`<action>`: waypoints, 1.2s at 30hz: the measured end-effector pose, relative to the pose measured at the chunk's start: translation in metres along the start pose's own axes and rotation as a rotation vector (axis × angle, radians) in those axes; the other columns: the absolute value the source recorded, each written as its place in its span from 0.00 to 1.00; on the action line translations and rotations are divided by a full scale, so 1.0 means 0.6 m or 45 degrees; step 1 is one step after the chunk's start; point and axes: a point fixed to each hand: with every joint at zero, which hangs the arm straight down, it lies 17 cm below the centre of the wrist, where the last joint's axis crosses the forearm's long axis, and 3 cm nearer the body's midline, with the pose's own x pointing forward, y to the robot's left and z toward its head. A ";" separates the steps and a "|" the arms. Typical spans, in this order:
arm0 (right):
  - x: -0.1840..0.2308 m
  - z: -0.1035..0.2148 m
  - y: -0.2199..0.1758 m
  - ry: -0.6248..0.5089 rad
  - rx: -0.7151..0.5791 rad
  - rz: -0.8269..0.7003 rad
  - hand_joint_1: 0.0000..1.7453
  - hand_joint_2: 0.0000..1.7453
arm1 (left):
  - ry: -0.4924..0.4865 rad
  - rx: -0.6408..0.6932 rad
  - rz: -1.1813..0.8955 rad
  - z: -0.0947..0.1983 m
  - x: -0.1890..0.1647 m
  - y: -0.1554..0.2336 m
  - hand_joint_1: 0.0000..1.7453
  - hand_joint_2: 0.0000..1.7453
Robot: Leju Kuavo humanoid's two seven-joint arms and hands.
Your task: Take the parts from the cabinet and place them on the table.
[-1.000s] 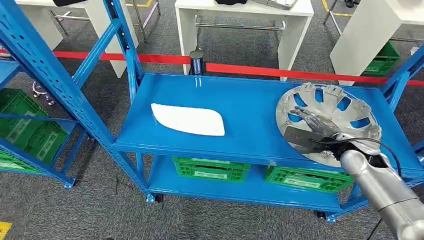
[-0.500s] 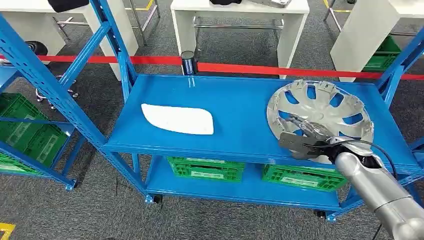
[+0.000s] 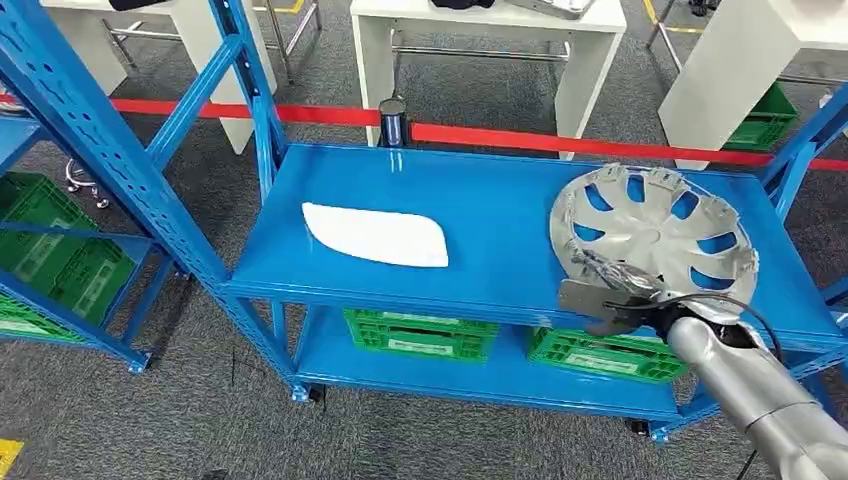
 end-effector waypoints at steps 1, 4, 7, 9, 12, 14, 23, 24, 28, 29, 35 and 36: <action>-0.002 0.000 -0.001 0.004 0.000 -0.002 0.00 1.00 | -0.002 -0.002 0.000 0.000 0.001 -0.001 0.00 0.00; -0.010 -0.001 0.000 0.017 0.006 -0.018 0.00 1.00 | -0.007 0.001 0.000 -0.001 0.005 0.001 0.00 0.00; -0.013 -0.003 -0.004 0.023 0.003 -0.018 0.00 1.00 | -0.010 0.002 0.004 -0.001 0.007 0.002 0.00 0.00; -0.015 -0.004 -0.010 0.028 -0.002 -0.018 0.00 1.00 | -0.010 0.005 0.004 -0.001 0.007 0.004 0.00 0.00; -0.017 -0.005 -0.004 0.034 0.014 -0.023 0.00 1.00 | -0.013 0.006 0.007 -0.002 0.009 0.004 0.00 0.00; -0.020 -0.007 -0.001 0.043 0.025 -0.026 0.00 1.00 | -0.014 0.005 0.007 -0.002 0.009 0.004 0.00 0.00; -0.038 -0.012 -0.011 0.083 0.027 -0.027 0.00 1.00 | -0.029 0.011 -0.003 -0.002 0.016 0.010 0.00 0.00; -0.042 -0.012 -0.009 0.089 0.031 -0.027 0.00 1.00 | -0.031 0.010 -0.003 -0.003 0.017 0.008 0.00 0.00; -0.048 -0.011 0.000 0.101 0.044 -0.033 0.32 1.00 | -0.033 0.008 0.000 -0.002 0.018 0.006 0.00 0.00; -0.050 -0.011 0.001 0.104 0.046 -0.034 0.82 1.00 | -0.033 0.007 -0.001 -0.002 0.018 0.005 0.00 0.00; -0.047 -0.013 -0.012 0.089 0.029 -0.047 0.95 1.00 | -0.037 -0.003 -0.010 -0.002 0.019 0.004 0.00 0.00; -0.045 -0.013 -0.014 0.084 0.027 -0.049 0.94 1.00 | -0.036 -0.004 -0.011 -0.002 0.019 0.004 0.00 0.00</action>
